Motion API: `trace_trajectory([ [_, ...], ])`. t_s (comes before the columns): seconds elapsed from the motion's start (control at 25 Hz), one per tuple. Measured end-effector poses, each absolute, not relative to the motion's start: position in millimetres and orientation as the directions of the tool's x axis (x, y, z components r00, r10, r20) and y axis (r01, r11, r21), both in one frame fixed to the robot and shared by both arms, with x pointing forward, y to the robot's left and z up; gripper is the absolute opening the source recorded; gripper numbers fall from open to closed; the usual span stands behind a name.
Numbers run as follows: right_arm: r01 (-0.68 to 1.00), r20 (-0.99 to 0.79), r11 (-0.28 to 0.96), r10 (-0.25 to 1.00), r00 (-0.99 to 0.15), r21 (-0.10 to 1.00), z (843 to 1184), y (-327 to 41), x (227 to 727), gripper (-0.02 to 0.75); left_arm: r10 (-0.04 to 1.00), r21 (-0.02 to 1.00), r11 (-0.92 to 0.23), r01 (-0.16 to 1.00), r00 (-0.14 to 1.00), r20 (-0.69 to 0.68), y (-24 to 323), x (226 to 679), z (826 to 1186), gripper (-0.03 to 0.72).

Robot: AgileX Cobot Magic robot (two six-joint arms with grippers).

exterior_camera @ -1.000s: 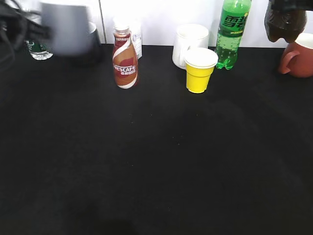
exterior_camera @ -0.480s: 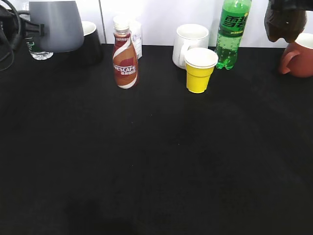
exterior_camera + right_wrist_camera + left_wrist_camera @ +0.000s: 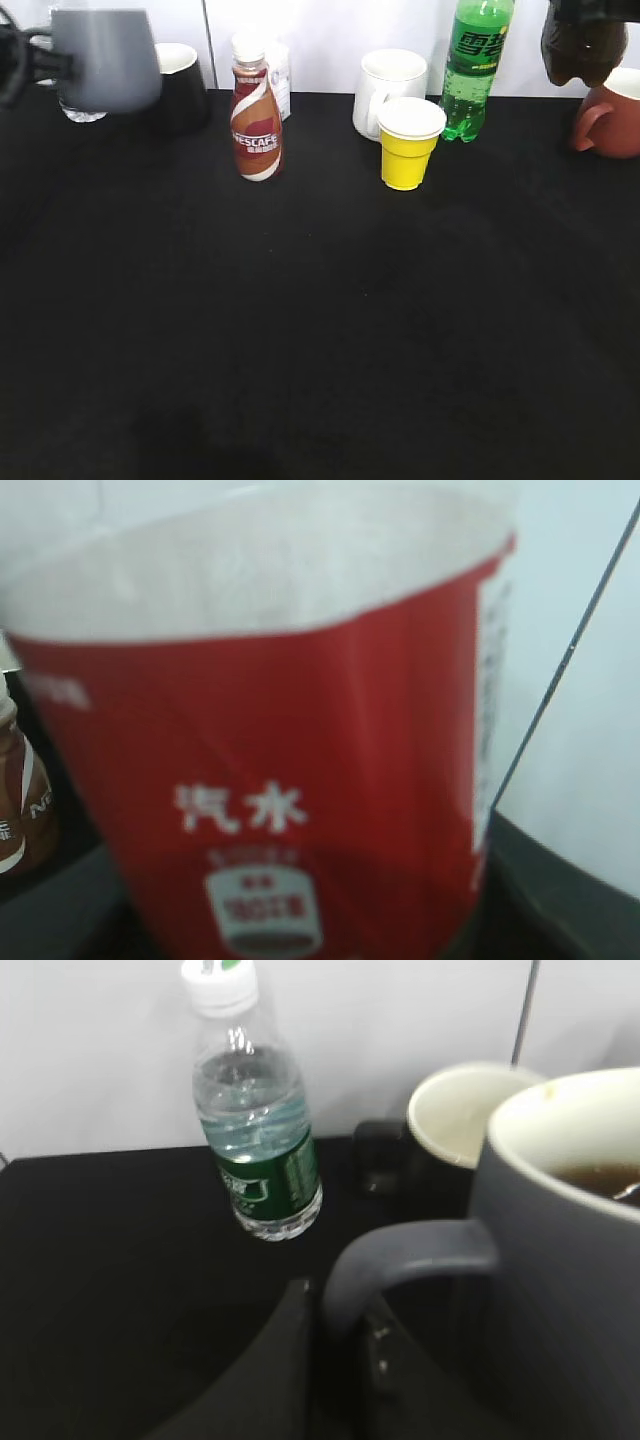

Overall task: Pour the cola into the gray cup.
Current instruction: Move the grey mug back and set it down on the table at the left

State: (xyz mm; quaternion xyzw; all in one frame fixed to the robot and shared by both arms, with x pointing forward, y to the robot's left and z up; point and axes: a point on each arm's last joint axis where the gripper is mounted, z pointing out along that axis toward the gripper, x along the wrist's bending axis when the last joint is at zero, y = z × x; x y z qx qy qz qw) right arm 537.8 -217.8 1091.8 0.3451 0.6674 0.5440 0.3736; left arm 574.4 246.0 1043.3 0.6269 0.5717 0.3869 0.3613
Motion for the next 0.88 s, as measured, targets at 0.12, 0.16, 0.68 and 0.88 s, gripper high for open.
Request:
trace_trajectory([
  [0.12, 0.05, -0.132, 0.178, 0.865, -0.483, 0.983, 1091.8, -217.8, 537.8, 0.465, 0.977, 0.88, -0.179, 0.44, 0.182, 0.107, 248.3, 573.4, 1043.1, 0.048],
  [0.16, 0.049, -0.133, 0.179, 0.865, -0.483, 0.983, 1091.8, -217.8, 537.8, 0.465, 0.965, 0.875, -0.219, 0.433, 0.229, 0.129, 248.7, 572.7, 1043.5, 0.048],
  [0.68, -0.009, -0.186, 0.208, 0.855, -0.484, 0.978, 1104.6, -218.9, 528.8, 0.465, 0.772, 0.954, -0.201, 0.224, 0.636, 0.013, 269.8, 573.3, 1043.3, 0.048],
  [0.88, -0.044, -0.205, 0.21, 0.854, -0.477, 0.977, 1114.2, -220.0, 522.3, 0.465, 0.768, 0.963, -0.197, 0.184, 0.64, 0.035, 280.0, 599.0, 997.3, 0.048],
])
